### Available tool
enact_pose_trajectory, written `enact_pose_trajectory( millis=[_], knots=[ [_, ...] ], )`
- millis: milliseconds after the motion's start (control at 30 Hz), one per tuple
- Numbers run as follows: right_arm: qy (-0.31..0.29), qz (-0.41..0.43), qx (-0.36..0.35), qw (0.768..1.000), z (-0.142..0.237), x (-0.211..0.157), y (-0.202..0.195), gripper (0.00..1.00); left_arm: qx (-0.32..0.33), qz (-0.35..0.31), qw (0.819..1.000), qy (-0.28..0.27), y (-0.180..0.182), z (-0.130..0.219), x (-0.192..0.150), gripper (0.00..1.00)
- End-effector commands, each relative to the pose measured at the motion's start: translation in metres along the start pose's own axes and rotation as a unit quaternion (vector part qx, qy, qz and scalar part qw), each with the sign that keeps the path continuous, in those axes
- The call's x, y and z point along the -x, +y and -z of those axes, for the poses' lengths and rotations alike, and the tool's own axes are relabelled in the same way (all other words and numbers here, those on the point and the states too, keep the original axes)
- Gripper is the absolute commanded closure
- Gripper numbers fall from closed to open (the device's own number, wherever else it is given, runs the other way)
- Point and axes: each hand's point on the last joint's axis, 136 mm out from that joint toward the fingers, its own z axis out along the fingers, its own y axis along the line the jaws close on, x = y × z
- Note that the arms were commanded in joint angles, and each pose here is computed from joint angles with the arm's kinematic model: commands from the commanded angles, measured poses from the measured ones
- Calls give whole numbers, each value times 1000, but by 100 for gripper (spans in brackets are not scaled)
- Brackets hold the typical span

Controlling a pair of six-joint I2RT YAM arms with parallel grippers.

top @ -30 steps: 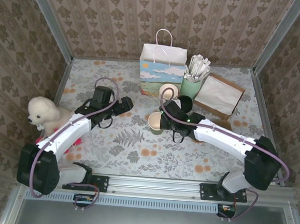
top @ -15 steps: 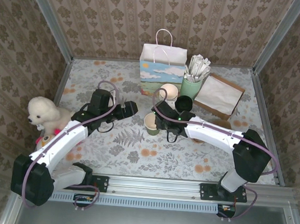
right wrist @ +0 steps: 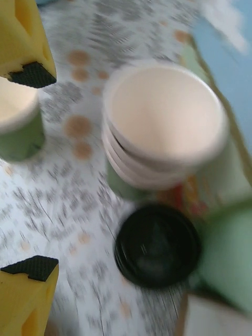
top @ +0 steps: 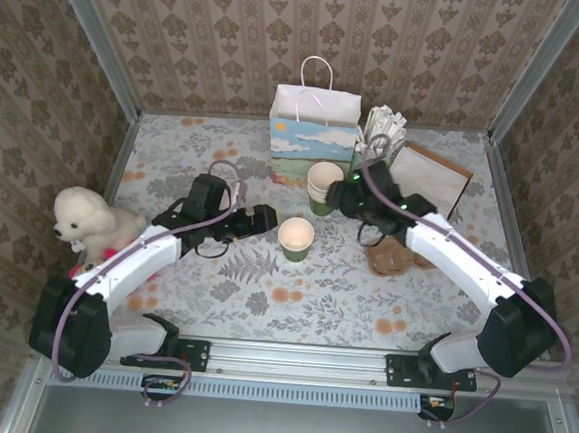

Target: Pack the takeout coffee

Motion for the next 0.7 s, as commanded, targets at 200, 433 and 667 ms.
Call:
enact_pose_trajectory(
  millis=[200,433,667],
  knots=[
    [77,71,-91,990,-68,10,-74,45,-108,-104,985,86,-58,-28,-16,0],
    [78,121,-126,982,-105,23,-81,55,-104,-114,982,108,-58,-33,-23,0],
    [80,139,-149,976,-123,29,-86,62,-102,-112,982,111,-58,-34,-26,0]
  ],
)
